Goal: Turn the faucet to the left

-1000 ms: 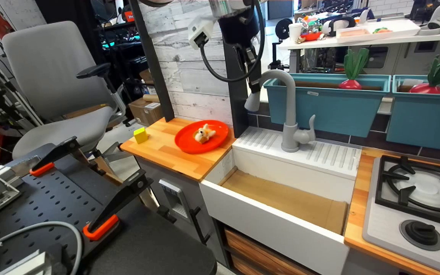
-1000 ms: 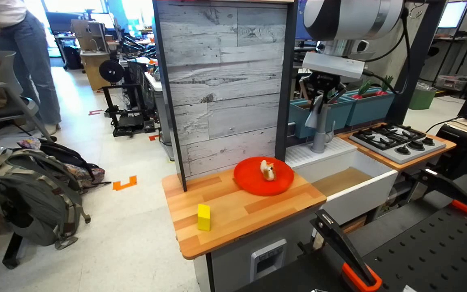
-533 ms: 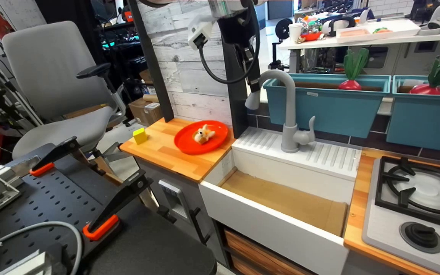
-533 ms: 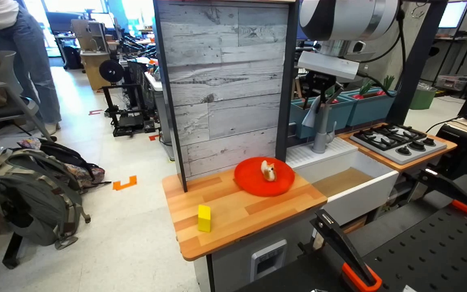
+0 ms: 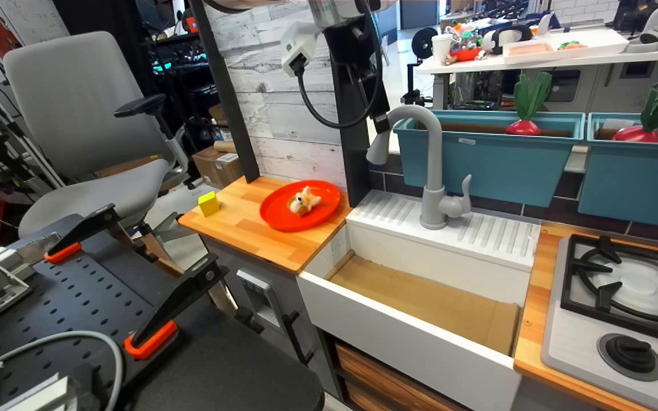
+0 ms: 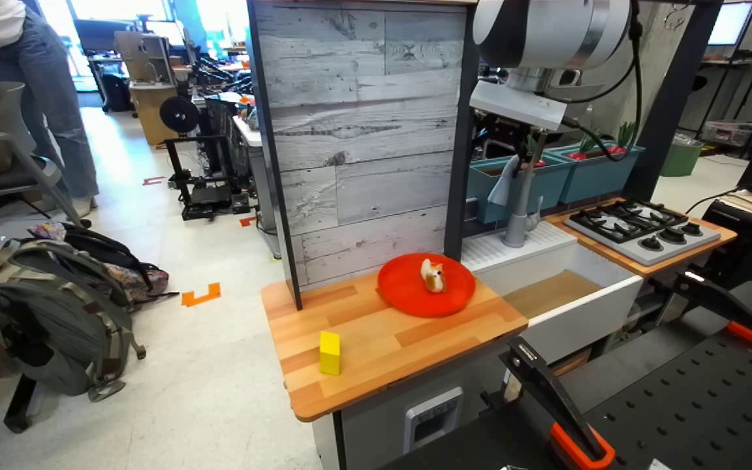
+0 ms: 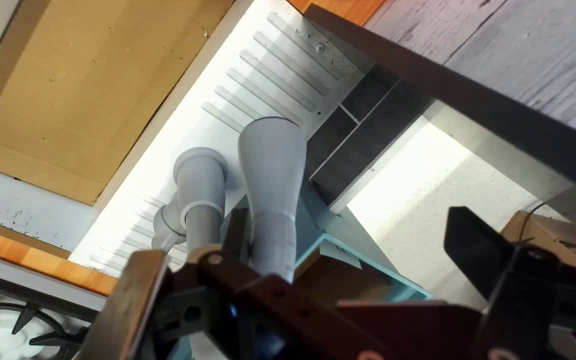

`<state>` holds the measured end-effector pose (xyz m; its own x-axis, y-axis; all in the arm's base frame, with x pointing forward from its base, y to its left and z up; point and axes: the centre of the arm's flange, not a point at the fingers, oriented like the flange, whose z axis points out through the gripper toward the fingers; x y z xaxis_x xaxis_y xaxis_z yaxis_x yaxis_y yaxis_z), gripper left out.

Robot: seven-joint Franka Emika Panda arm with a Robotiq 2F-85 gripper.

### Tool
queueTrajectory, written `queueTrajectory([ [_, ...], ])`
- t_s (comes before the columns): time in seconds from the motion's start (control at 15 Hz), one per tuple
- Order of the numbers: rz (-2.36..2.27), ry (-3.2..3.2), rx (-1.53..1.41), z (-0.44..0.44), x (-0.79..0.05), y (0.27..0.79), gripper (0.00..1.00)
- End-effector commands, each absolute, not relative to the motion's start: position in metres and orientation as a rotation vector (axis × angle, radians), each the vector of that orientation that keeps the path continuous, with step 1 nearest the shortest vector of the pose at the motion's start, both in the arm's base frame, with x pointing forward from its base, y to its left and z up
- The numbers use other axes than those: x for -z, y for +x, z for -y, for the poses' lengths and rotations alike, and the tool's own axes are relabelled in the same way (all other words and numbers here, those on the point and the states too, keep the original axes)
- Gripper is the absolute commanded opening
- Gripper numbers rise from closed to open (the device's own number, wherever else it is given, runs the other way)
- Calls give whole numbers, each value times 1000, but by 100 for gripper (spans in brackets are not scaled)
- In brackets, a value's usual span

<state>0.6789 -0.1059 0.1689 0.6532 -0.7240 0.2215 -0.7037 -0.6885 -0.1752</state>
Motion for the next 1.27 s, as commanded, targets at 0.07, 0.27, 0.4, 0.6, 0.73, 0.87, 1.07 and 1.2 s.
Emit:
queueTrajectory([
  [0.07, -1175, -2733, 478, 107, -192, 677, 100],
  [0.27, -1160, -2759, 470, 122, -200, 657, 100],
  [0.4, -1122, -2802, 439, 130, -209, 641, 100],
  [0.6, -1026, -2886, 409, 135, -221, 613, 100],
  [0.73, -957, -2930, 387, 127, -225, 596, 100],
  [0.87, -875, -2986, 376, 109, -224, 580, 100],
  [1.07, -720, -3055, 328, 81, -223, 561, 100],
  [1.2, -756, -3041, 307, 87, -210, 580, 100],
])
